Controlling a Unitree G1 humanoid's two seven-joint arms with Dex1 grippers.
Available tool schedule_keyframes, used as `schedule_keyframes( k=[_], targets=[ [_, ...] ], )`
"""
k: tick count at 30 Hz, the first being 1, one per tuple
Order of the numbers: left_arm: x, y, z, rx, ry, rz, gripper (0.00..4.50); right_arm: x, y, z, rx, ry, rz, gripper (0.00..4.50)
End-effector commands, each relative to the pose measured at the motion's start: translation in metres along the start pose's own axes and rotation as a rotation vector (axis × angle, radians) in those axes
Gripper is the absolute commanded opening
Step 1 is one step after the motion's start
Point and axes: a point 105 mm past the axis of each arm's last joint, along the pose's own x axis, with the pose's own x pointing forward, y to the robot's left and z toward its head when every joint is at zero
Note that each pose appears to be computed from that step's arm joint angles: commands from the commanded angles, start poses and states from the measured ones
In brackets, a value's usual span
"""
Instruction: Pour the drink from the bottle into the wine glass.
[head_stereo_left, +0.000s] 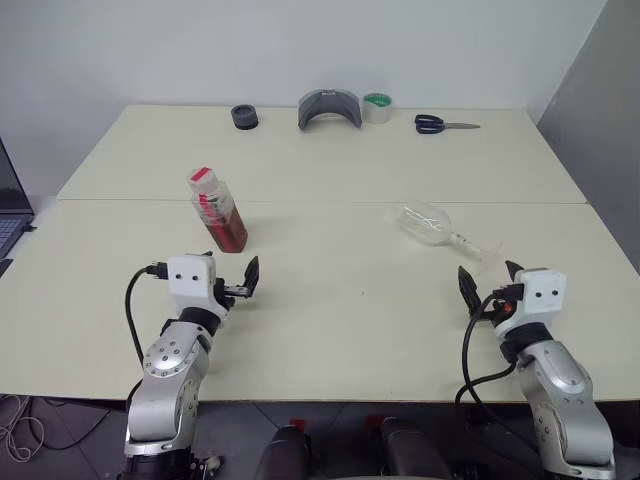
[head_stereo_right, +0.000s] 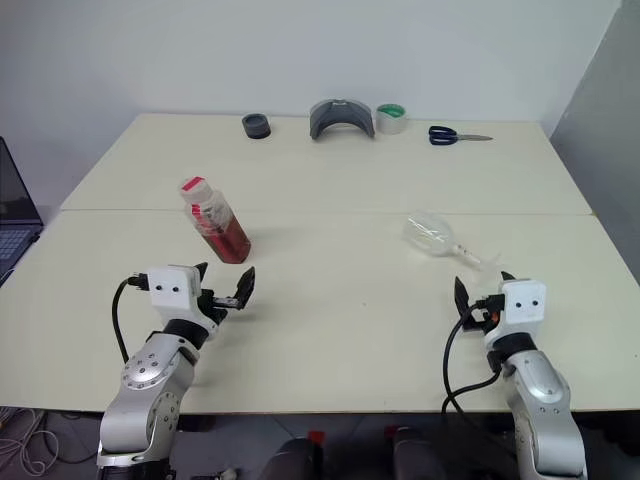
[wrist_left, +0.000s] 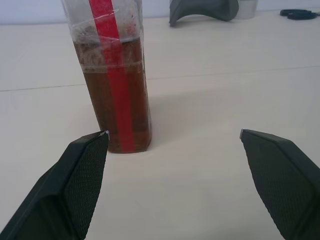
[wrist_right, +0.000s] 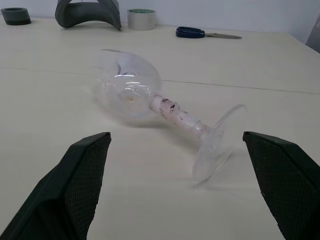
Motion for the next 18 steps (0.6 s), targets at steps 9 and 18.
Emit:
schedule_keyframes(
  k=[9,18],
  targets=[
    [-0.003,0.002,0.019,0.037,-0.068,0.008,4.49,0.002,0.004,0.015,-0.007,-0.062,0.025,4.50],
    [-0.007,0.008,0.025,-0.031,-0.110,0.025,4.49,0.004,0.014,0.024,-0.018,-0.069,0.086,4.50]
  ],
)
